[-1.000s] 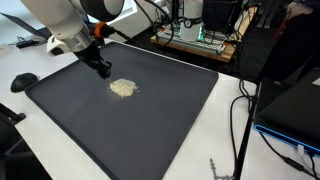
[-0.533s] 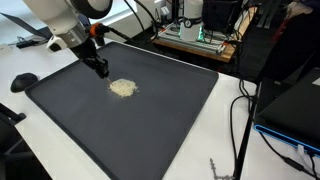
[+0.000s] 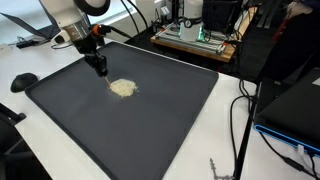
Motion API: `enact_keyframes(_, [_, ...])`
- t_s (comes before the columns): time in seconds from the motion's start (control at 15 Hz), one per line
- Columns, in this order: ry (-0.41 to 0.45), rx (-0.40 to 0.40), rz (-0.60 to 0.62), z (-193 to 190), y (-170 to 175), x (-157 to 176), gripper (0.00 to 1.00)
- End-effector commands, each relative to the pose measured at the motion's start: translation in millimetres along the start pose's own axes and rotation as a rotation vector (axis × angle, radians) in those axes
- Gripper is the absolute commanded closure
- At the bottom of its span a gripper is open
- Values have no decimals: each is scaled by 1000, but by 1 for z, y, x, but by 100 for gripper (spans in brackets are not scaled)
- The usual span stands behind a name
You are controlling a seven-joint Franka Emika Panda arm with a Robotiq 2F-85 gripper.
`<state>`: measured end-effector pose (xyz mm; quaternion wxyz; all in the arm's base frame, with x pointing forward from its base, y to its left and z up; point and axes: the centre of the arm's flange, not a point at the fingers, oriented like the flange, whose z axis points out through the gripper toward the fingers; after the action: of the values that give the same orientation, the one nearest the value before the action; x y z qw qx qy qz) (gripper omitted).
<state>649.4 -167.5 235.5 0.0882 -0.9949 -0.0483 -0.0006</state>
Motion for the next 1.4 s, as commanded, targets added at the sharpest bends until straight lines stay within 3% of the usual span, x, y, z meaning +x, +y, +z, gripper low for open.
enact_keyframes(0.0, [82, 71, -21, -4, 3, -39, 97])
enact_keyframes(0.27, [177, 118, -29, 0, 11, -61, 97])
enact_keyframes(1.07, [433, 163, -28, 15, 16, -119, 97])
enact_keyframes(1.33, [517, 232, -1, 19, 22, -144, 97])
